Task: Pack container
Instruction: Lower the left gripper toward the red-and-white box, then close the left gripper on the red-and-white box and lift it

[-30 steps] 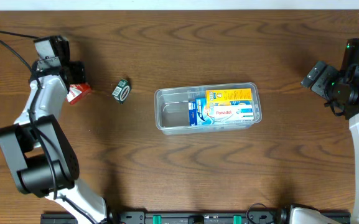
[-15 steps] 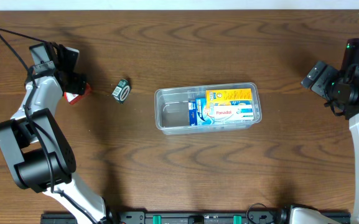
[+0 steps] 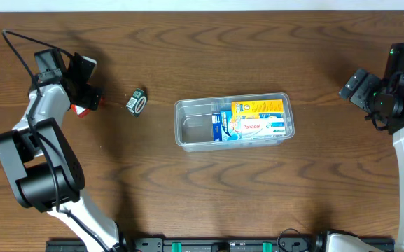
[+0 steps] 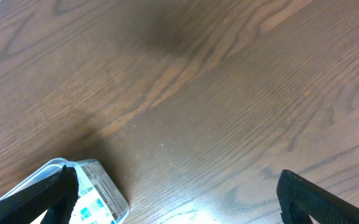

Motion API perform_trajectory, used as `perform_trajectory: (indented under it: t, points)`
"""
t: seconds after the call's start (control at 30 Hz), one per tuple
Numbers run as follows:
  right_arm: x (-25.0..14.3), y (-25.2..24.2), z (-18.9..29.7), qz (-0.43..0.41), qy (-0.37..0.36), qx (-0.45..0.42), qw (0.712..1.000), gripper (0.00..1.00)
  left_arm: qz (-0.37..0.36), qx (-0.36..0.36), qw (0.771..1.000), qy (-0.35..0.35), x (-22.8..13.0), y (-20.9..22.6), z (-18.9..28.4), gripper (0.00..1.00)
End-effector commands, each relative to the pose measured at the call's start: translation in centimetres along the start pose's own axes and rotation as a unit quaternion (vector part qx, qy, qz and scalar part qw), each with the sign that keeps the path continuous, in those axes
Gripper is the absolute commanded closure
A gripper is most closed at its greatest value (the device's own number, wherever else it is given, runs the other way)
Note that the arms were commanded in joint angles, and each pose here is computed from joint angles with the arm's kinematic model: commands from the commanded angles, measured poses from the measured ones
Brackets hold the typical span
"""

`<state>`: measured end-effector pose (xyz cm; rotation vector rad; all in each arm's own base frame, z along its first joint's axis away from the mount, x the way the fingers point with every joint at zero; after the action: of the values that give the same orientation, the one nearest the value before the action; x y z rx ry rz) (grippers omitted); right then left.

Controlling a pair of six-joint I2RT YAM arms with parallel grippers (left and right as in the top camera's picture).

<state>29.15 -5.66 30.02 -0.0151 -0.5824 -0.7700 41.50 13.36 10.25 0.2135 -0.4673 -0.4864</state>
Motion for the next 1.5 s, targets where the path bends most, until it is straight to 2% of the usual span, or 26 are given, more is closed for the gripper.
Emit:
perform_trajectory:
  t: [0.0,0.27,0.43,0.53,0.63,0.73,0.83,0.9,0.97,1.03,1.13,1.47]
  points:
    - [0.2,-0.1,0.0,-0.009,-0.003,-0.003,1.0,0.01,-0.031,-0.035,0.998,0.041,-2.0,-1.6,-2.7,0.11]
    - [0.2,-0.1,0.0,-0.009,-0.003,-0.003,1.0,0.01,-0.038,-0.03,0.998,0.034,-1.7,-1.6,-2.8,0.11]
    - [0.2,-0.1,0.0,-0.009,-0.003,-0.003,1.0,0.01,-0.039,-0.008,0.999,0.009,-0.3,-1.2,-2.4,0.1]
    - [0.2,-0.1,0.0,-0.009,-0.003,-0.003,1.0,0.01,0.014,0.019,0.999,-0.022,1.2,-0.5,-1.5,0.07]
    - [0.2,-0.1,0.0,-0.009,-0.003,-0.003,1.0,0.01,0.105,0.035,0.993,-0.046,2.1,0.4,-0.2,0.07]
    - [0.2,-0.1,0.0,-0.009,-0.003,-0.003,1.0,0.01,0.214,0.031,0.975,-0.052,2.3,0.5,0.7,0.07]
    - [0.2,-0.1,0.0,-0.009,-0.003,-0.003,1.0,0.01,0.319,0.016,0.947,-0.035,1.8,0.0,0.7,0.07]
    - [0.2,-0.1,0.0,-0.009,-0.003,-0.003,1.0,0.01,0.39,0.01,0.921,-0.016,1.1,-0.5,0.4,0.07]
    - [0.2,-0.1,0.0,-0.009,-0.003,-0.003,1.0,0.01,0.467,0.013,0.884,0.003,0.4,-1.0,0.1,0.06]
    - [0.2,-0.1,0.0,-0.009,-0.003,-0.003,1.0,0.01,0.51,0.017,0.86,0.015,0.0,-1.3,0.0,0.01]
    - [0.2,-0.1,0.0,-0.009,-0.003,-0.003,1.0,0.01,0.542,0.024,0.839,0.03,-0.5,-1.5,0.0,0.02]
    - [0.2,-0.1,0.0,-0.009,-0.003,-0.003,1.0,0.01,0.549,0.043,0.829,0.099,-2.4,-2.5,0.3,0.02]
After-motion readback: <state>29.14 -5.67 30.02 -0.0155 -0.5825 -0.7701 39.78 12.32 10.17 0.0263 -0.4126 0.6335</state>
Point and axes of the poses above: each gripper's point midway between its finger pads, its own z axis back along the fingers, its own y axis along the line the jaws close on, x = y × z, the point moved 8 cm from there along z, back along the fingers, and after that the axes turned 8 degrees about -z, right-handed, at the moved point
